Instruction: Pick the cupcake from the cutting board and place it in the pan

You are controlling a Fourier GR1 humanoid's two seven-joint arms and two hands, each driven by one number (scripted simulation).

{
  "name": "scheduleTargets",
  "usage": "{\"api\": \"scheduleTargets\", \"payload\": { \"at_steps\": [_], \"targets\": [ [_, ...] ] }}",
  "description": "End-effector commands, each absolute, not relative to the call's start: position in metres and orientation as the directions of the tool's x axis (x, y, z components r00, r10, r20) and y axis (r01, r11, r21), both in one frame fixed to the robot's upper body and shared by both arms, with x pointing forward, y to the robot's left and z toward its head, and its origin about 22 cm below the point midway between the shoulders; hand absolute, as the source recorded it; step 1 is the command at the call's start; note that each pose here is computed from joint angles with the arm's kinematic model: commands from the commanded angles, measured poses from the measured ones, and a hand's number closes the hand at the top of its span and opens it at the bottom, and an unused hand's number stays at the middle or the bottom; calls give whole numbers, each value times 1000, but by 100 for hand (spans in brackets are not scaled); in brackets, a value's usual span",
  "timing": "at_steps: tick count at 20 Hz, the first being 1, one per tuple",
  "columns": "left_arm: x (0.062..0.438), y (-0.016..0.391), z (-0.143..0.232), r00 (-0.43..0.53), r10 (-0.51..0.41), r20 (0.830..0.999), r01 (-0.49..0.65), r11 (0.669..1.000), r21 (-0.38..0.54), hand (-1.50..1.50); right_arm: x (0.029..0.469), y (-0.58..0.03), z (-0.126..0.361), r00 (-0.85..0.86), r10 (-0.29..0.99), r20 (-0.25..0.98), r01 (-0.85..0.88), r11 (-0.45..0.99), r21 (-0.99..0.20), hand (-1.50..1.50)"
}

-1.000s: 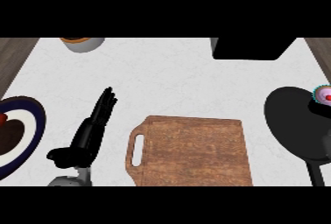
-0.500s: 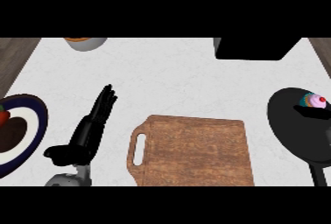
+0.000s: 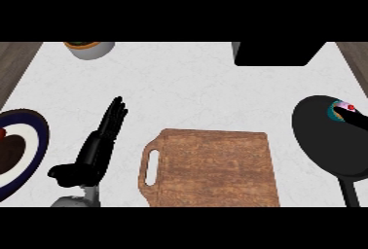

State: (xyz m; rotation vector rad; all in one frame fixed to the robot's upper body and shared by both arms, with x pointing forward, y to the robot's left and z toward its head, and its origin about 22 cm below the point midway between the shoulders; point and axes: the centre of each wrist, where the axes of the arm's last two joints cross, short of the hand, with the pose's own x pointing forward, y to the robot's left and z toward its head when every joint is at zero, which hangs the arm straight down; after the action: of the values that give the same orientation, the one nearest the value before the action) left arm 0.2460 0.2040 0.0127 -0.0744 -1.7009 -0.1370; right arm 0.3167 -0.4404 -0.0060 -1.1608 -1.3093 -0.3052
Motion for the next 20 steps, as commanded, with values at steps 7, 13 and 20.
{"api": "scheduleTargets", "payload": {
  "at_steps": [7,13,20],
  "targets": [
    [250,207,22,-120,-39,992,100,994,51,0,247,-472,-25,49,238,970,726,658,-198,-150],
    [232,210,12,-127,-28,992,111,993,42,0,177,-466,-42,22,251,968,636,743,-207,-150],
    [241,201,16,-144,-33,989,108,993,49,0,145,-451,-34,26,302,953,649,720,-245,-150]
  ]
}}
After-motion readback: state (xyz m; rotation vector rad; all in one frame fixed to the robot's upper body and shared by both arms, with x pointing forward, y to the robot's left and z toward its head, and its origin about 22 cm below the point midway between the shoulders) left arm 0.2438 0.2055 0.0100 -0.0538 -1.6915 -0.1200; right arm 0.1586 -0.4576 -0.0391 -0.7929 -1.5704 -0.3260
